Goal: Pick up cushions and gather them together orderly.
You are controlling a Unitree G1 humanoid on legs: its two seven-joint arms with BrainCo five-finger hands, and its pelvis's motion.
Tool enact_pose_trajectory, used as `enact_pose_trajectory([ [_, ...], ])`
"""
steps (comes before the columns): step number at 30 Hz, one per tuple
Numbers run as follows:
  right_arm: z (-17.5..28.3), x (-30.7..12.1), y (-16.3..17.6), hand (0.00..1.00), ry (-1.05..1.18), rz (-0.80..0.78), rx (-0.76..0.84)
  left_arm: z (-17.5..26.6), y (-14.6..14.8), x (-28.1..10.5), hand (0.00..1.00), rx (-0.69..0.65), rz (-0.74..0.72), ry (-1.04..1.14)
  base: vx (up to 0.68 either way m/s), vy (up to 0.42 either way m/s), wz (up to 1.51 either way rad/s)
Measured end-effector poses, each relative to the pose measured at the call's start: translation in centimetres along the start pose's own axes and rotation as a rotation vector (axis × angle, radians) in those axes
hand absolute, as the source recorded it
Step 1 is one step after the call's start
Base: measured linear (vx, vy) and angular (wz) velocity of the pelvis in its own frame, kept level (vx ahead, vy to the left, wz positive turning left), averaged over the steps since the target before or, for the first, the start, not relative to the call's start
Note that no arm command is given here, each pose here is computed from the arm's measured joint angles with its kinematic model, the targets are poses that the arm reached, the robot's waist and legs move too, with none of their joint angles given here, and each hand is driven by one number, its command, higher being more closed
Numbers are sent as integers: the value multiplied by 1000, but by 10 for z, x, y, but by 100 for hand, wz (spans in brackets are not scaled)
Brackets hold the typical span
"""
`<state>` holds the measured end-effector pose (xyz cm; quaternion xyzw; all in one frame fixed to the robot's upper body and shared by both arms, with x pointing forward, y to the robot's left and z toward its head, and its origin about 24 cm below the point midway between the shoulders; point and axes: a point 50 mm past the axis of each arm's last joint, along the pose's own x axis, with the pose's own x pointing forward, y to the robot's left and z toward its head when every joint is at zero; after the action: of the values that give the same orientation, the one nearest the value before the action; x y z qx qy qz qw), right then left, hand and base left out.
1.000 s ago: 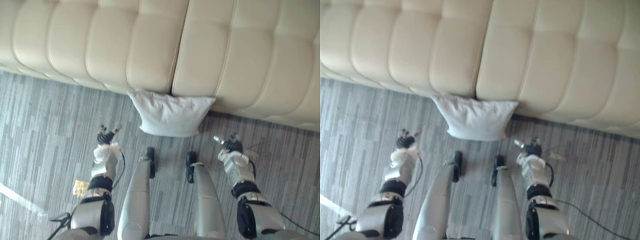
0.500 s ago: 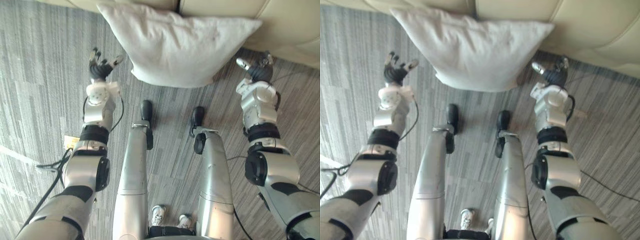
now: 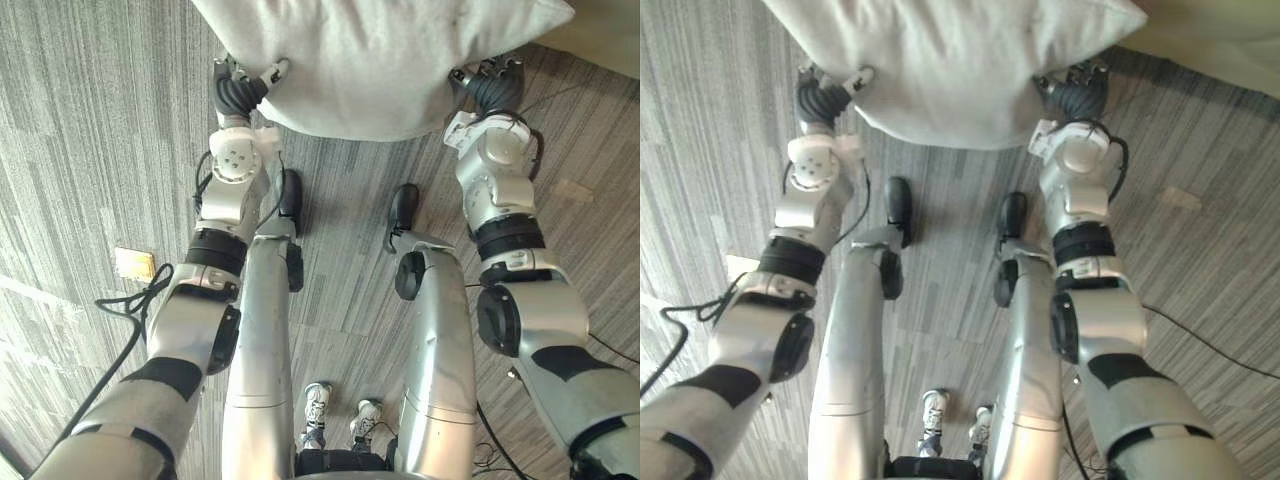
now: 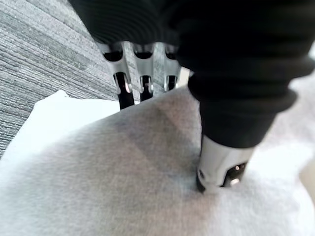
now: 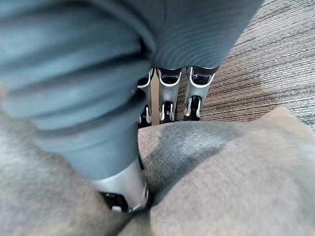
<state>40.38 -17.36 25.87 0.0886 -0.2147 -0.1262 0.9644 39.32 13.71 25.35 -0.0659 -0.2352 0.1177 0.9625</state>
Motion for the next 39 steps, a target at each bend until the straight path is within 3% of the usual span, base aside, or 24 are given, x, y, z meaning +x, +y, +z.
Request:
enact_pose_trajectory([
  [4,-4,-18,5,100,-43,39,51,6,1,-5,100,-23,26,-36,-4,5,-2],
  [14,-31,-108,-13,100,-90,9,235,-32,7,-75,100,-163,34,12,3,-42,-5],
  [16,-56,-138,-27,100,-14,-31,198,-60,13,-108,100,-143,38,106,172,-43,1],
  [22,-71,-195,-49,100,73,1,95,-85,35,-168,100,-135,41,232,278,-10,-7],
  [30,-87,-243,-65,100,211,56,3,-95,62,-220,100,-113,22,345,131,25,-11],
  [39,-84,-264,-68,100,255,93,-38,-99,77,-251,100,-124,29,435,17,86,-24],
])
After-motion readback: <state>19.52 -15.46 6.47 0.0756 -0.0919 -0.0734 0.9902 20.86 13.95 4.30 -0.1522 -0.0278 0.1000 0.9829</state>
